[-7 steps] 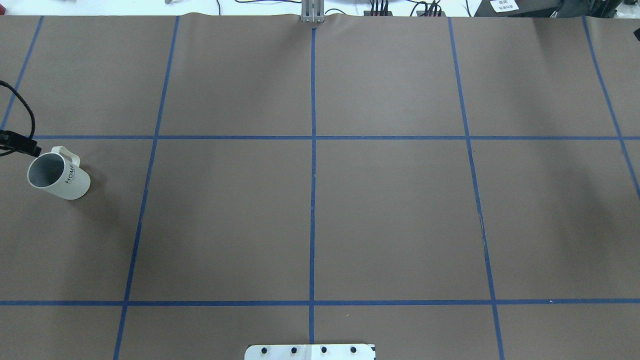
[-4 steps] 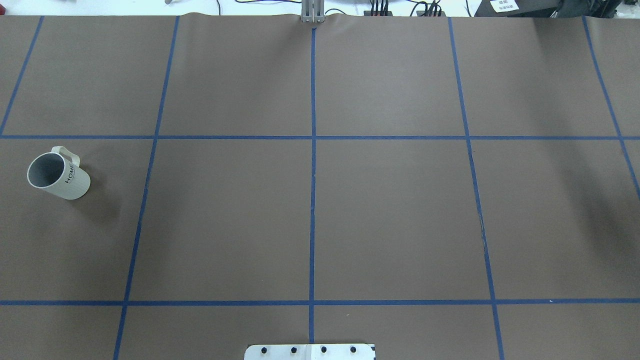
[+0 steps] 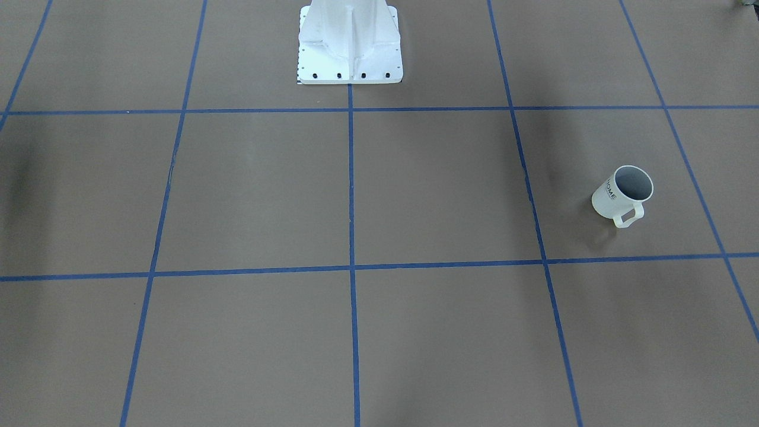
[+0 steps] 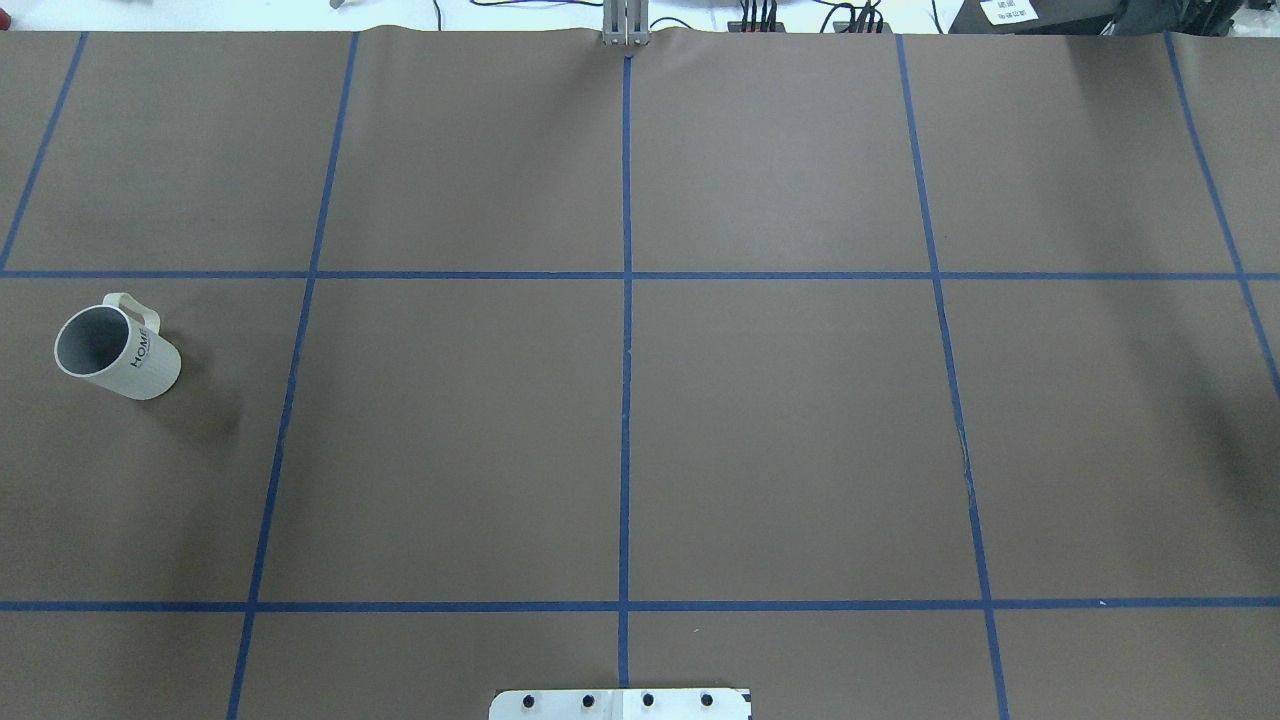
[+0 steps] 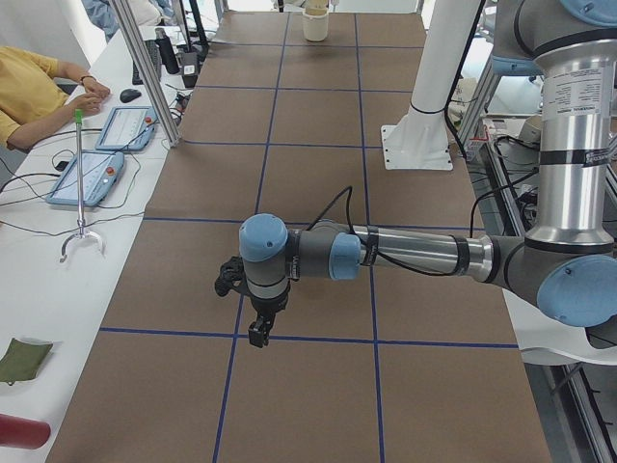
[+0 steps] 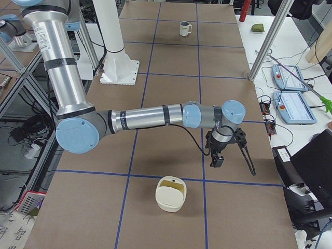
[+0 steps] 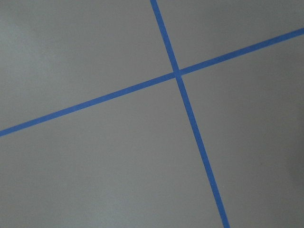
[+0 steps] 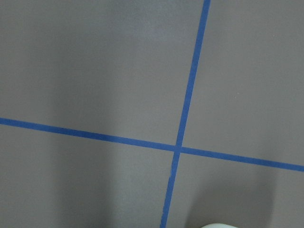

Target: Left arm hands cup to right arm to dump lemon

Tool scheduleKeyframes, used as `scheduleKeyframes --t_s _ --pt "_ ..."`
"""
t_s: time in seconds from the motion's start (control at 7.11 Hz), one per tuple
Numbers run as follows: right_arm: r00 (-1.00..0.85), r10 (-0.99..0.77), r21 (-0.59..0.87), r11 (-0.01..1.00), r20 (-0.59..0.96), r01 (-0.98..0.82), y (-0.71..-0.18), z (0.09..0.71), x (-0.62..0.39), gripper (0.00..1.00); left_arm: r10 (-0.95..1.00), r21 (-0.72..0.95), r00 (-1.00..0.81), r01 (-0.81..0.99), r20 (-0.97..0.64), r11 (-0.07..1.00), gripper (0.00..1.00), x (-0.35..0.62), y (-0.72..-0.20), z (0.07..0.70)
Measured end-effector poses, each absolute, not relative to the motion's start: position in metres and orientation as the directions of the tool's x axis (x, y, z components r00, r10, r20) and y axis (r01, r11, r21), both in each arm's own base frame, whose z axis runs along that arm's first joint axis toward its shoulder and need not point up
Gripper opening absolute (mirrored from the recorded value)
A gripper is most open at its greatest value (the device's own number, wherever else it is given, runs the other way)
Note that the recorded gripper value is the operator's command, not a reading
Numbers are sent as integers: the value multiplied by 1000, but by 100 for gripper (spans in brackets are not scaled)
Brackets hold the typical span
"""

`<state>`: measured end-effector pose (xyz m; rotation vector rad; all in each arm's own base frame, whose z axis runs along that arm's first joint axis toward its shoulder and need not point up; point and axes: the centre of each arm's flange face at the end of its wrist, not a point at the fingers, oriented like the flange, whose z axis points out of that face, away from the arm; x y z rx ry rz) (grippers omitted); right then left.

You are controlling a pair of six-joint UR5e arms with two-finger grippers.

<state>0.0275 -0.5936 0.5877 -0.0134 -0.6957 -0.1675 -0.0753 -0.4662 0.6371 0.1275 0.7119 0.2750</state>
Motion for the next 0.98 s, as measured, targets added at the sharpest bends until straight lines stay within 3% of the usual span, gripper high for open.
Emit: scheduleKeyframes --t_s 0.98 --pt "768 -89 12 994 635 105 -556 599 57 100 188 165 702 -101 -687 981 100 -72 -472 626"
